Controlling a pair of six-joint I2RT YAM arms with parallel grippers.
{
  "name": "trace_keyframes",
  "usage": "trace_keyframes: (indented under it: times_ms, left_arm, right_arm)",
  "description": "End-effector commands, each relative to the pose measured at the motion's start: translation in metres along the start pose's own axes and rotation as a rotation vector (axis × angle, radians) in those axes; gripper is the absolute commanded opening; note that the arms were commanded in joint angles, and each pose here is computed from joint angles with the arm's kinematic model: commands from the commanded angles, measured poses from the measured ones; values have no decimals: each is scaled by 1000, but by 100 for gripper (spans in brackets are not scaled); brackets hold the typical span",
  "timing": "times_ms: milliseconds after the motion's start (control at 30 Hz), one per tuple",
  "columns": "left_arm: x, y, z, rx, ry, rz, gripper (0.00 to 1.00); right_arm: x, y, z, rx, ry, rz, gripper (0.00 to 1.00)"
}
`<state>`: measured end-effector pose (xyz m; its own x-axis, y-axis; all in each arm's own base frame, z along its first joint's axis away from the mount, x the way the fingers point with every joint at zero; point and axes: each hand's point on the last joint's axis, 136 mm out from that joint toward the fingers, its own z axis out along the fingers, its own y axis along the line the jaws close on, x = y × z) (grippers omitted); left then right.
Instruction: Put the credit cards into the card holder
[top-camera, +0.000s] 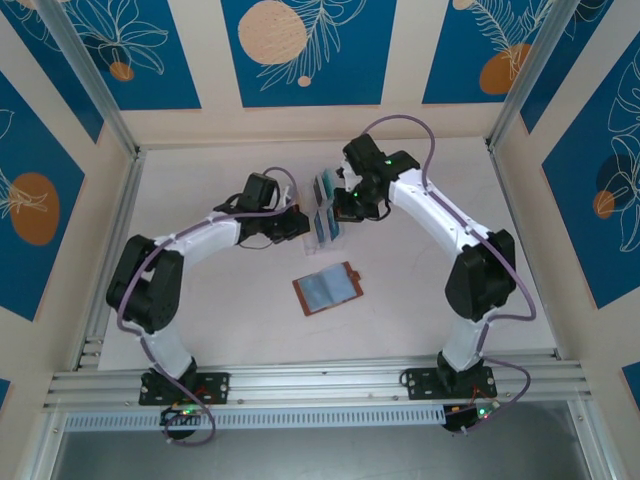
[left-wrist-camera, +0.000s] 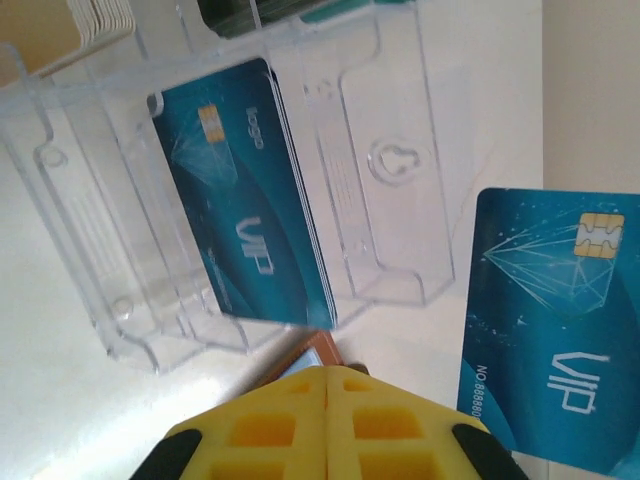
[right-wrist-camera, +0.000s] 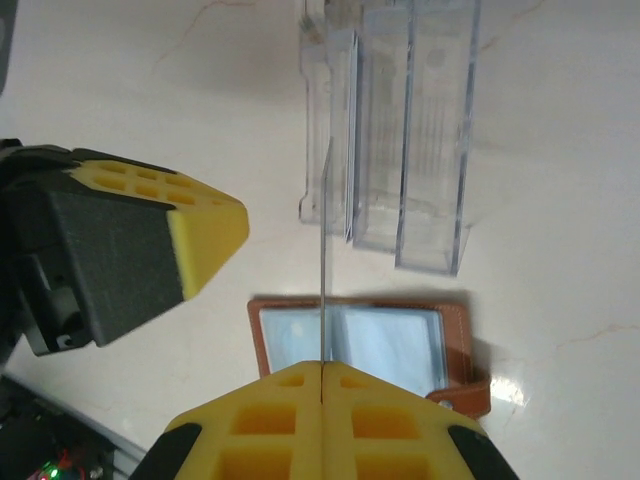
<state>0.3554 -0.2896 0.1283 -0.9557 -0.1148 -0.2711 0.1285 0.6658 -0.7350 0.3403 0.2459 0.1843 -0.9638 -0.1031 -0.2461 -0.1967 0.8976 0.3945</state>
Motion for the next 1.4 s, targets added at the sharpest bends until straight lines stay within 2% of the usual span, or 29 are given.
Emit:
trace_keyframes:
  times_ms: [0,233,433,767,1133,1367]
  left_arm:
    - [34,8,-8,-44,60,22,7]
    - [108,14,-6,-136,175,83,10]
    - [149,32,12,-190,250,69,10]
    - [168,66,23,-284,300,42,10]
    - [171,94,10,-410,315,70,9]
    - [169,105,1,-434,315,66,9]
  right_arm:
    - [14,10,-9,-98,-4,-21,0]
    - [60,13,10,-247,54,-18,0]
    - [86,10,25,-319,91,-10,0]
    - [109,-3,51,-335,147,14,0]
    - [124,-13,69,-331,195,49,0]
    - [132,-19,82,-355,227,82,0]
